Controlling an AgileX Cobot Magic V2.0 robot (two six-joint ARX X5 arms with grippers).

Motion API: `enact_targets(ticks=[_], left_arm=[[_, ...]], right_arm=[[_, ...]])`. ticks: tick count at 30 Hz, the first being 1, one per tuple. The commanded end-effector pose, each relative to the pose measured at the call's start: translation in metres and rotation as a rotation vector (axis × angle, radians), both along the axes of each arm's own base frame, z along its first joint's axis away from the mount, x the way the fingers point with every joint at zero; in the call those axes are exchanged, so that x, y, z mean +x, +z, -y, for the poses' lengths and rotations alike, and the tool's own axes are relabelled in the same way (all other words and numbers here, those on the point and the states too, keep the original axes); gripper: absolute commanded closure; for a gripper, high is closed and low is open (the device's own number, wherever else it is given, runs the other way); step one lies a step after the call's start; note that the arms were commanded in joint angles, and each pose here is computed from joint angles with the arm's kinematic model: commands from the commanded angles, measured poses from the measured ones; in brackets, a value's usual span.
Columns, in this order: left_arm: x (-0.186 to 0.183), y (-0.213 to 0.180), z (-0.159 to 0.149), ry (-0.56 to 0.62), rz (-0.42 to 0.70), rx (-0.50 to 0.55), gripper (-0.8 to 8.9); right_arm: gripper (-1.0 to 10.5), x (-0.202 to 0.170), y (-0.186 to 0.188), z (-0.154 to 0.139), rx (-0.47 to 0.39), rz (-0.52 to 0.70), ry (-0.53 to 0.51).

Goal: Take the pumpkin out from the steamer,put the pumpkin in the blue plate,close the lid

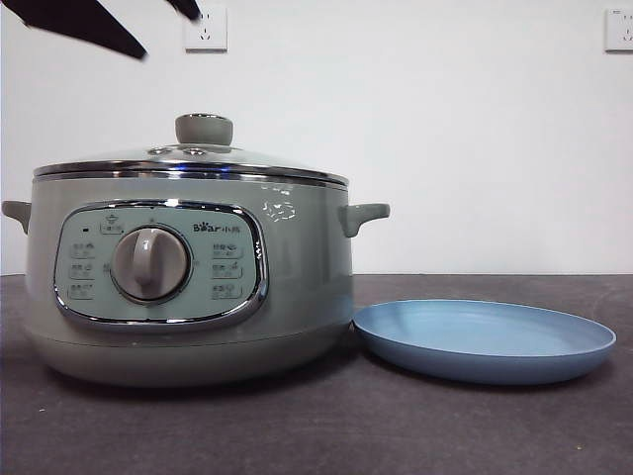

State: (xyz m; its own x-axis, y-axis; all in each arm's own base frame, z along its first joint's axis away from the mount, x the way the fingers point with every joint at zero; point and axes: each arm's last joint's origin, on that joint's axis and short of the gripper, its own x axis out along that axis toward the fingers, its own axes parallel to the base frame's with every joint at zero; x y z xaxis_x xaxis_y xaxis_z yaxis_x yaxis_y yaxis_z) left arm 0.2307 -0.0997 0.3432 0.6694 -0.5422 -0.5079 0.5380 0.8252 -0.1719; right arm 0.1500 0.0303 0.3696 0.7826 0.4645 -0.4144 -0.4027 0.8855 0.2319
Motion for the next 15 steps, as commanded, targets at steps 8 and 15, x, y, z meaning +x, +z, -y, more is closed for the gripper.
enact_targets(ticks=[8,15], left_arm=[[0.029,-0.043,0.033,-0.040,-0.090,0.146,4.36],[0.032,-0.054,0.044,-0.068,-0.108,0.182,4.37]], right_arm=[[5.4,0.004,-0.002,-0.001,0.002,-0.025,0.000],[5.4,0.005,-0.003,-0.001,0.001,-0.030,-0.001]])
